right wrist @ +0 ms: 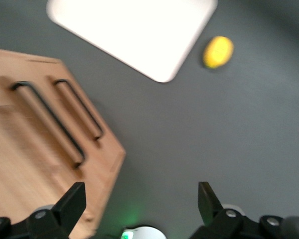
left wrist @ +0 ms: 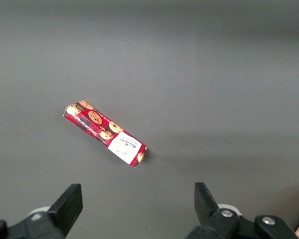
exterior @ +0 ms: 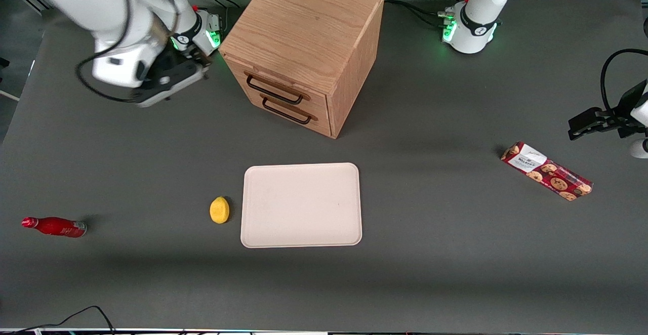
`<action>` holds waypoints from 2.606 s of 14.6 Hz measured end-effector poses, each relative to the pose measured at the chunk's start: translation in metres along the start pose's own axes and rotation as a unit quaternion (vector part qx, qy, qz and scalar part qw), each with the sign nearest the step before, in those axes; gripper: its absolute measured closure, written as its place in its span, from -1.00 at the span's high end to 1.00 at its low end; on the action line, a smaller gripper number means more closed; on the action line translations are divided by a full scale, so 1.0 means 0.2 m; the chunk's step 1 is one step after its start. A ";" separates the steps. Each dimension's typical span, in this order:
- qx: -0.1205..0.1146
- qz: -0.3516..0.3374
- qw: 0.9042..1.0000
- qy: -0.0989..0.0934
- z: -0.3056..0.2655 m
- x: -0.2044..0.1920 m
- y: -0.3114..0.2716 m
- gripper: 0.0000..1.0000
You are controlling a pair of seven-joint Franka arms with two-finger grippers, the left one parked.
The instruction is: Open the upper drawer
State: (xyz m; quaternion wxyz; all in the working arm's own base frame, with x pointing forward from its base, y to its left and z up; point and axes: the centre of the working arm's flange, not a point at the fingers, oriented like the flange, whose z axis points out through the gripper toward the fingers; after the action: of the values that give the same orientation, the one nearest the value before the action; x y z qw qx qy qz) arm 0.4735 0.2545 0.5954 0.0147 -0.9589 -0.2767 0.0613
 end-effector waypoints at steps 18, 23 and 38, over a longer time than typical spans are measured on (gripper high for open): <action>0.149 -0.076 0.985 -0.034 0.34 0.32 -0.13 1.00; 0.150 -0.074 0.983 -0.069 0.55 0.39 -0.11 1.00; 0.162 -0.092 0.974 -0.129 0.94 0.39 -0.26 1.00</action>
State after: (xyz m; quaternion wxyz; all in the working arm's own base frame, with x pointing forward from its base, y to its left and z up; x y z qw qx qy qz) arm 0.4881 0.3382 0.4028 0.1400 -0.8982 -0.3496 0.2268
